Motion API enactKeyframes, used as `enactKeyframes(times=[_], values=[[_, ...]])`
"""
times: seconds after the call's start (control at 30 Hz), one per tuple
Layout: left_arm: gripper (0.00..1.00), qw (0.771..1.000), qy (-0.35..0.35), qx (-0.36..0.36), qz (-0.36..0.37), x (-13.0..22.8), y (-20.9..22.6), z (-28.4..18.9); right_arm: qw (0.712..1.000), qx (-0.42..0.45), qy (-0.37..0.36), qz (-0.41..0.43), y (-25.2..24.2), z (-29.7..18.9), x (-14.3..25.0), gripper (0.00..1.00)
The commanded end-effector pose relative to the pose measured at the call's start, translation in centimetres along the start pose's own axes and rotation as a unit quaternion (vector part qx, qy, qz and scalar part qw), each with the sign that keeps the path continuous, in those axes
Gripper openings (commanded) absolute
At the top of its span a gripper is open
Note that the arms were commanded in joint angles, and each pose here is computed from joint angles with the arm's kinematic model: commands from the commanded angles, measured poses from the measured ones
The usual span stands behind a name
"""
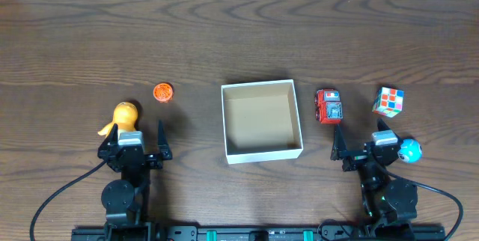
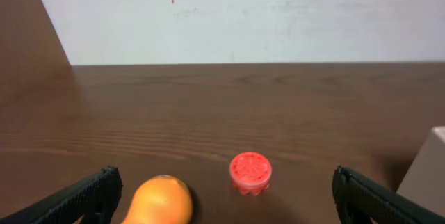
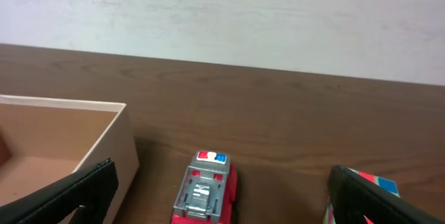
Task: Pack container
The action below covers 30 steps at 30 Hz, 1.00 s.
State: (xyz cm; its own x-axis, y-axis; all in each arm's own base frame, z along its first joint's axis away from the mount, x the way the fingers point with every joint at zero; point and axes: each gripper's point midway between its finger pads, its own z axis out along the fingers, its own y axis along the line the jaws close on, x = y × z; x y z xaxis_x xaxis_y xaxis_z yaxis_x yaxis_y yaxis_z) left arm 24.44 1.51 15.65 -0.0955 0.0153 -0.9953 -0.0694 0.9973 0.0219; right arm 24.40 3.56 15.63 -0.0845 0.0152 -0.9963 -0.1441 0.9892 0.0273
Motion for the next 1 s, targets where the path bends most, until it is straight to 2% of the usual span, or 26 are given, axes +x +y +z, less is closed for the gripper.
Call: enactKeyframes(times=[0.0,0.13,0.23,0.4,0.53,0.63,0.73,0.83,0.97], values=[[0.98,0.998,-0.001,0.001,-0.068,-0.1,0.0,0.0,1.000,-0.013,0.006,0.023,0.5,-0.1,-0.2,0.99],[0.98,0.995,-0.008,0.038,-0.093,-2.8,-1.2,-0.5,1.000,-0.010,0.022,0.014,0.4,-0.5,-2.3,0.99],[0.98,0.994,0.016,0.041,-0.097,-4.8,-1.3,-0.8,0.999,-0.008,0.050,0.004,0.5,-0.8,-4.5,0.99],[0.98,0.990,0.098,0.039,-0.098,-8.1,-1.4,-0.9,0.992,-0.005,0.127,0.003,0.5,-1.1,-8.0,0.99],[0.98,0.977,0.184,0.031,-0.098,-9.6,-1.3,-1.2,0.973,-0.006,0.229,0.006,0.7,-1.2,-9.3,0.99],[0.98,0.961,0.256,0.024,-0.098,-9.8,-1.3,-2.0,0.947,-0.015,0.321,0.013,1.1,-1.8,-9.5,0.99],[0.98,0.947,0.304,0.020,-0.098,-9.1,-1.3,-2.3,0.930,-0.032,0.365,0.014,1.7,-1.9,-10.1,0.99],[0.98,0.931,0.351,0.016,-0.097,-7.2,-1.3,-2.9,0.926,-0.010,0.376,0.029,1.2,-1.4,-11.2,0.99],[0.98,0.914,0.393,0.012,-0.097,-5.5,-1.3,-3.7,0.930,0.047,0.355,0.083,-0.4,0.1,-13.2,0.99]])
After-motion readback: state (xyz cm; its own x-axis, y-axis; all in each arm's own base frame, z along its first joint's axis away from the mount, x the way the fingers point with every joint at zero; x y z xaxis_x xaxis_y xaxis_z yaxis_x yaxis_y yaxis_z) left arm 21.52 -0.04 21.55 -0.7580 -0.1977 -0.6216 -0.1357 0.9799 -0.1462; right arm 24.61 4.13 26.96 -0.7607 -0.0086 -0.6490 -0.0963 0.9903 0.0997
